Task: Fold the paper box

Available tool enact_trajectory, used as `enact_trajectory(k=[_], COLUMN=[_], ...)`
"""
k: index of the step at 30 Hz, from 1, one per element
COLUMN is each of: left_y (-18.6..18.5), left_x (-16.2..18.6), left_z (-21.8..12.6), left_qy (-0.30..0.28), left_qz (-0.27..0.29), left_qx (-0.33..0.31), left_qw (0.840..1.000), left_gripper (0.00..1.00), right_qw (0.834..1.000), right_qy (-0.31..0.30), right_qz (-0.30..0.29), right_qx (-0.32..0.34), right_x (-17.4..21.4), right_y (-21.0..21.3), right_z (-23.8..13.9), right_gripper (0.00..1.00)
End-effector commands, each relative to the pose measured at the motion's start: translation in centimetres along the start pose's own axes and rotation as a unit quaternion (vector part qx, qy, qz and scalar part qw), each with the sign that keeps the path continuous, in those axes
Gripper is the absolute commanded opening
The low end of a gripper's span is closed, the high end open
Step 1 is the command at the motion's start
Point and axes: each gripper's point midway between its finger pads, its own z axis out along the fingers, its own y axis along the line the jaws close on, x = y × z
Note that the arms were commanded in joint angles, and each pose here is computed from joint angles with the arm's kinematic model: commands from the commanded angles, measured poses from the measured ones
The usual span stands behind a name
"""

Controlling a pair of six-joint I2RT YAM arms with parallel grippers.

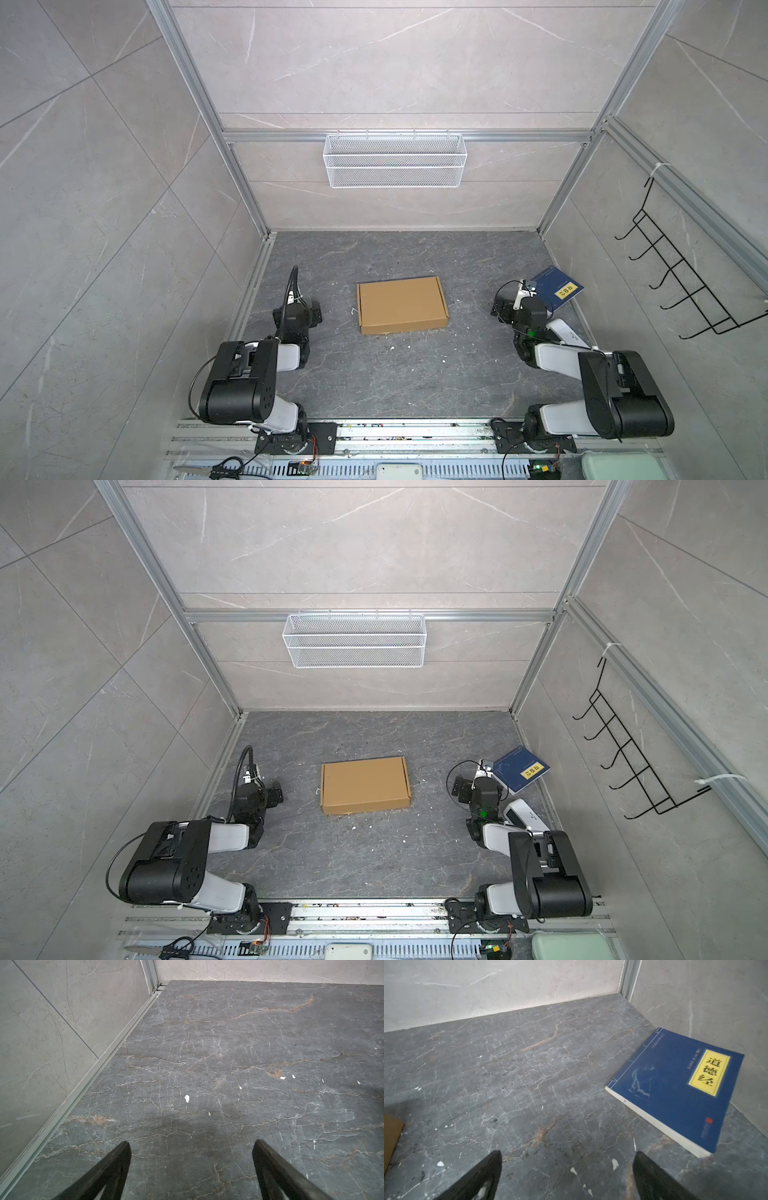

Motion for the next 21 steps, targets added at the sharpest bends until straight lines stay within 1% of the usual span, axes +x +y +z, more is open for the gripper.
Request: enact_trajectory(k=[1,2,4,6,8,10,12,15,16,21], left_y=[-0.13,-0.09,-0.07,-0.05,-0.01,-0.01,-0.04,0.00,-0.01,0.00], left_x=[-2.25,-2.28,-2.35,-2.32,-2.30,-2.28,-2.31,-2.33,-2.29,-2.31], left_z=[0.31,0.31,0.30,0.30,0.30,0.29,0.30,0.27,0.26,0.23], left_qy=[-0.034,-0.034,-0.036,-0.035,-0.035,-0.035,-0.035,-0.036,-0.036,-0.038], left_qz=[-0.010,-0.010,-0.010,-0.010,-0.010,-0.010,-0.010,-0.011,-0.011,-0.011], left_qx=[0.005,0.004,0.004,0.003,0.002,0.002,0.002,0.002,0.002,0.002], left_qw=[0.999,0.999,0.999,0.999,0.999,0.999,0.999,0.999,0.999,0.999], left_gripper=[0.93,0.93,0.93,0.93,0.94,0.93,0.94,0.94,0.99,1.00], right_qw=[0.997,0.994,0.996,0.995,0.996,0.995,0.996,0.996,0.996,0.996], right_qy=[-0.047,-0.084,-0.045,-0.074,-0.050,-0.066,-0.055,-0.058,-0.055,-0.055], right_qz=[-0.032,-0.033,-0.039,-0.036,-0.040,-0.038,-0.040,-0.043,-0.045,-0.046], right_qx=[-0.058,-0.066,-0.061,-0.062,-0.060,-0.061,-0.060,-0.057,-0.054,-0.052], right_x=[-1.22,-1.63,-0.74,-1.38,-0.88,-1.17,-0.98,-1.07,-1.02,-1.02], right_y=[2.50,2.87,2.75,2.87,2.80,2.90,2.84,2.95,2.92,2.97], right_z=[0.10,0.17,0.08,0.15,0.14,0.17,0.15,0.22,0.23,0.24], right_gripper=[1.00,1.00,1.00,1.00,1.00,1.00,1.00,0.99,0.99,0.99])
